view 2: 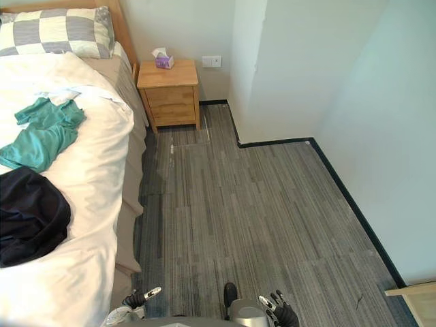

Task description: Tidy the bed and pick cloth on bed and put in laundry

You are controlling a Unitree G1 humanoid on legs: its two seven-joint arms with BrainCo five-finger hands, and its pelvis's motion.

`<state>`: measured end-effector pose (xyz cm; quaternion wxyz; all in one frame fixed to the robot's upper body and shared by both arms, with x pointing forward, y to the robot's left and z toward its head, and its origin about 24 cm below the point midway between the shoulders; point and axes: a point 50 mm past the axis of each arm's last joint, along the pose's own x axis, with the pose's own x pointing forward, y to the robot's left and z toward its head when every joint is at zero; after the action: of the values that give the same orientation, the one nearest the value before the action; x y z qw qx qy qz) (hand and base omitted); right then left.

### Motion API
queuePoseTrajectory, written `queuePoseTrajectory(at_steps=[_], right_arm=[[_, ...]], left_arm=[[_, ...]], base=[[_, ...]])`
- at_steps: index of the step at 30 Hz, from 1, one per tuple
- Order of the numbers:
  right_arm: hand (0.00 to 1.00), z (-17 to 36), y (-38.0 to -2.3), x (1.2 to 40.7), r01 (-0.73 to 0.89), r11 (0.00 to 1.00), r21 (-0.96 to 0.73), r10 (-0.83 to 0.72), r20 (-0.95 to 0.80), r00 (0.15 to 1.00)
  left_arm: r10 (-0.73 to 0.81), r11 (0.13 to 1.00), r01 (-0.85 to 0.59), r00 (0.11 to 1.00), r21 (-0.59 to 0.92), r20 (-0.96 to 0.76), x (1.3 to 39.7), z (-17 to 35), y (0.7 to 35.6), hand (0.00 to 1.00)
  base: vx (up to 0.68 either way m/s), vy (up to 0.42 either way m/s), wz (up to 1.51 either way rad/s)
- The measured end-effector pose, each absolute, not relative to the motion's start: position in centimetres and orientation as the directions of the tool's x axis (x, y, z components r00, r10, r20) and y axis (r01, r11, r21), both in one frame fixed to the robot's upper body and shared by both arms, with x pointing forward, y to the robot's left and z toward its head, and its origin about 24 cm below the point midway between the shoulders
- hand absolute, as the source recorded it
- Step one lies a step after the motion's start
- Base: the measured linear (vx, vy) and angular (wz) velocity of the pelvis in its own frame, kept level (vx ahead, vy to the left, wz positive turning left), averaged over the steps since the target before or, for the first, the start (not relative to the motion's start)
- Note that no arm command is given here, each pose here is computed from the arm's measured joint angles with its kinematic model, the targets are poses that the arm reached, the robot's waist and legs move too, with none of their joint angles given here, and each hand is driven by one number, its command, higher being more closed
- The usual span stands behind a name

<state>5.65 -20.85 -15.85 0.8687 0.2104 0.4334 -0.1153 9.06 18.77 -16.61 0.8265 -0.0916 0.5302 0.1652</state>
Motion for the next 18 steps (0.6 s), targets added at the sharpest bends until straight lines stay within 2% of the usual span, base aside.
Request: queuePoseTrajectory(at_steps=[7,10,14,18], right_arm=[[0.00,-15.7,-21.2,6.0,0.390,0.886,0.251,-0.036,-0.801,0.598],[0.00,-15.5,-21.5,6.5,0.425,0.869,0.255,-0.066,-0.792,0.608],[0.00,-14.7,-21.9,8.7,0.417,0.864,0.282,-0.081,-0.740,0.668],[0.00,-14.3,-22.2,9.5,0.355,0.893,0.275,-0.049,-0.726,0.686]], left_arm=[[0.169,0.932,-0.361,0.388,0.019,-0.906,9.2,-16.6,18.7,0.00],[0.152,0.944,-0.330,0.416,0.006,-0.897,10.0,-16.2,18.4,0.00],[0.143,0.947,-0.320,0.436,-0.005,-0.888,10.7,-16.0,18.2,0.00],[0.163,0.942,-0.333,0.528,-0.027,-0.833,12.1,-14.9,18.6,0.00]], base=[[0.00,-0.001,0.06],[0.02,-0.034,0.12],[0.09,-0.113,0.07],[0.17,-0.325,0.23]])
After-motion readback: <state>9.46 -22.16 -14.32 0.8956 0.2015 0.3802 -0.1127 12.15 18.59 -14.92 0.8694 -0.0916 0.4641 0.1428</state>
